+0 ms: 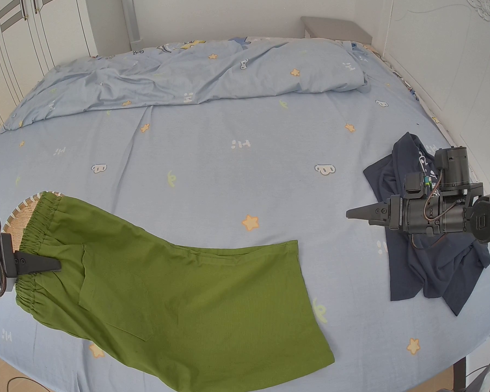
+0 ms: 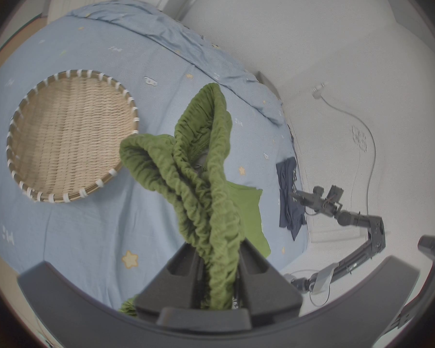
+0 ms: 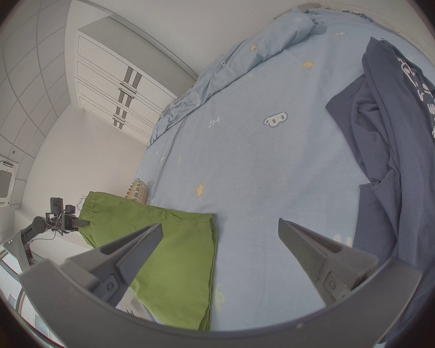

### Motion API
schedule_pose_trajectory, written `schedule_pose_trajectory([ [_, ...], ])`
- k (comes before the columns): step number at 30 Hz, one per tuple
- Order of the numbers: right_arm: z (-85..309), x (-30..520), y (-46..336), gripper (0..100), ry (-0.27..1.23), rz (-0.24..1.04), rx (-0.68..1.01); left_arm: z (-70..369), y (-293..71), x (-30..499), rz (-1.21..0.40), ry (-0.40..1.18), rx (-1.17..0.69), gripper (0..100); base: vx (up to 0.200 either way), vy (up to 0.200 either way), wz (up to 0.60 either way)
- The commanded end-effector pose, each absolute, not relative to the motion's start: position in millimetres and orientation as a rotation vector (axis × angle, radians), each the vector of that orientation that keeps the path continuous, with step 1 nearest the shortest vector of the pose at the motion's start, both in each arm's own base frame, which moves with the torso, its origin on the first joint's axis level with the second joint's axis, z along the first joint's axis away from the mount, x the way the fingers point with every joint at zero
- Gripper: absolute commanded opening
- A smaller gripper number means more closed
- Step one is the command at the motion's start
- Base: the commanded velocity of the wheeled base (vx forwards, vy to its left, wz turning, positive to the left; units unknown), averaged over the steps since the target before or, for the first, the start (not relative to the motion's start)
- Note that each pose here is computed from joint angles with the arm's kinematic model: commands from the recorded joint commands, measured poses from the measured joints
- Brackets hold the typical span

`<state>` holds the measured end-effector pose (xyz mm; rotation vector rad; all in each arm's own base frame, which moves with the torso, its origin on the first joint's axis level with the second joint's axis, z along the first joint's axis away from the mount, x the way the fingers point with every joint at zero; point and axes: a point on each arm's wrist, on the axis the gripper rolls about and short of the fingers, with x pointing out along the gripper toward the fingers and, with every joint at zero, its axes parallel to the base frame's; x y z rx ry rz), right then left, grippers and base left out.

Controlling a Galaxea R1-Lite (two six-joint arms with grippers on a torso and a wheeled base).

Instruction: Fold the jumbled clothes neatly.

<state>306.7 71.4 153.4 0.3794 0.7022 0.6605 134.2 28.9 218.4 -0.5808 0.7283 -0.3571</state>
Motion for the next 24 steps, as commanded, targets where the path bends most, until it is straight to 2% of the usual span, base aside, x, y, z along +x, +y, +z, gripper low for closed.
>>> schedule_pose_trajectory([
  [1,156,306,70,100,0.691,0.657,0.379,235,0,141,-0.467,0.76,-0.446,0,0.0,0.0,0.0],
  [5,157,306,69,100,0.689,0.654,0.38,239,-19,147,-0.499,0.785,-0.377,0,0.0,0.0,0.0],
  [12,154,307,70,100,0.697,0.649,0.377,255,-75,167,-0.583,0.828,-0.28,0,0.0,0.0,0.0],
  [14,154,308,70,100,0.698,0.648,0.377,252,-95,177,-0.593,0.858,-0.245,0,0.0,0.0,0.0],
  [24,153,309,69,100,0.699,0.644,0.379,235,-148,192,-0.684,0.883,-0.238,0,0.0,0.0,0.0],
])
